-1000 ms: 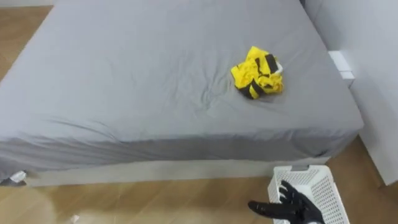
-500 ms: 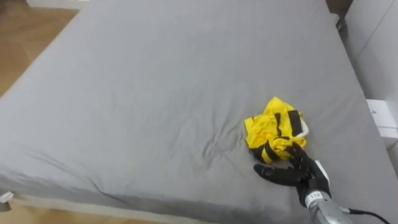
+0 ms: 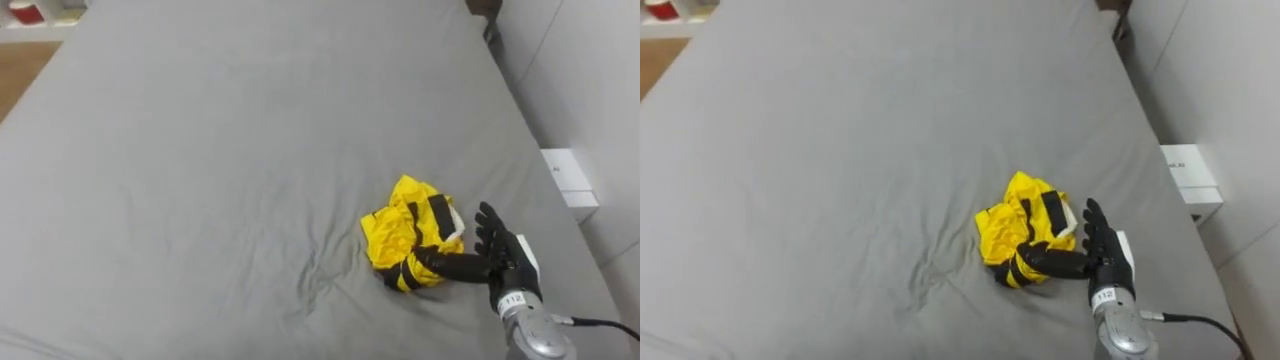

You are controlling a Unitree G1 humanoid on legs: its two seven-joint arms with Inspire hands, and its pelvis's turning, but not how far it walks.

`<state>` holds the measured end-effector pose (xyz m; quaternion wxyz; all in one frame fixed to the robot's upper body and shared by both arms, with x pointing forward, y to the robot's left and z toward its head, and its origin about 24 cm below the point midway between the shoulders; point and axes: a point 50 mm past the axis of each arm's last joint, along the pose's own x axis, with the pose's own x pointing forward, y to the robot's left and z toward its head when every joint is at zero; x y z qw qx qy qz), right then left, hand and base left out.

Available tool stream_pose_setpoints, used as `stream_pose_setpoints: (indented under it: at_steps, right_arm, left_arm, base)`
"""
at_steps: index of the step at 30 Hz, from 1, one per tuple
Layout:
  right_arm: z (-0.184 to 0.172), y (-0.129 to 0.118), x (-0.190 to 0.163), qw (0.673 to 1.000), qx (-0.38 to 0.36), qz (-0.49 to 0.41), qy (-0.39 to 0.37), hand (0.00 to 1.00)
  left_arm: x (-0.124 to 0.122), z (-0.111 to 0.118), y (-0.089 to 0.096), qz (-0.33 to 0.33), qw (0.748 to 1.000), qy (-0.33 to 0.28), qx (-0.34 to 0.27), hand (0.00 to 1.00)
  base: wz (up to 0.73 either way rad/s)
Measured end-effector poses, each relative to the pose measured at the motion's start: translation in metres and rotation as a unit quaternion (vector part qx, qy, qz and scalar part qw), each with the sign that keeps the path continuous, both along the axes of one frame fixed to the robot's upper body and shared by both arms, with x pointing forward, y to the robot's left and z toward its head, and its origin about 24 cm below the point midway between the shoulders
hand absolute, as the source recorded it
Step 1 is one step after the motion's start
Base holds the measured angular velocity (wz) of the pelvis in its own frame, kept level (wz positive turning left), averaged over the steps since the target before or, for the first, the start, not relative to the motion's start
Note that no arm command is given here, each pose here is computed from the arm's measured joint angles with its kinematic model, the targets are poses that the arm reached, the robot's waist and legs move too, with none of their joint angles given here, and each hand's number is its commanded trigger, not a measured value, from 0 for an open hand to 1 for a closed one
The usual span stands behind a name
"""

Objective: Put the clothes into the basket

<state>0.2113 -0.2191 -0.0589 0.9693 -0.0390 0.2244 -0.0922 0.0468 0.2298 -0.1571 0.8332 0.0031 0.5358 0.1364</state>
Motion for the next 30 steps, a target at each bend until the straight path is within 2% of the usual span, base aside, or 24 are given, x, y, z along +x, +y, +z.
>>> stream_pose_setpoints:
  at_steps: [7,13,23,25,26,27,30]
  right_arm:
    - [-0.005,0.009,0.002,1.0,-0.015,0.008,0.018,0.0]
    - [-0.018,0.007,0.023,0.997,-0.026,-0.007,0.066,0.0]
    - [-0.029,-0.018,0.028,0.988,-0.071,-0.058,0.127,0.0]
    - [-0.031,-0.021,0.026,0.985,-0.081,-0.067,0.136,0.13]
    - [-0.03,-0.023,0.027,0.984,-0.087,-0.074,0.136,0.53]
    - [-0.028,-0.026,0.029,0.983,-0.098,-0.078,0.136,1.0]
    - [-0.021,-0.047,0.031,0.974,-0.154,-0.098,0.137,1.0]
  left_arm:
    - [0.009,0.0,-0.001,0.0,1.0,0.008,0.0,0.0]
    - [0.027,-0.002,-0.006,-0.025,1.0,0.01,-0.003,0.0]
    - [0.039,0.0,0.001,-0.026,1.0,-0.006,0.009,0.0]
    - [0.039,0.0,0.001,-0.026,1.0,-0.007,0.008,0.0]
    - [0.04,0.001,0.001,-0.022,1.0,-0.009,0.006,0.0]
    - [0.041,0.001,0.002,-0.022,1.0,-0.01,0.006,0.0]
    - [0.039,0.001,0.005,-0.026,1.0,-0.002,0.009,0.0]
  base:
    - [0.08]
    - [0.26]
    - [0.27]
    - [0.12]
    - [0.12]
    - [0.13]
    - [0.25]
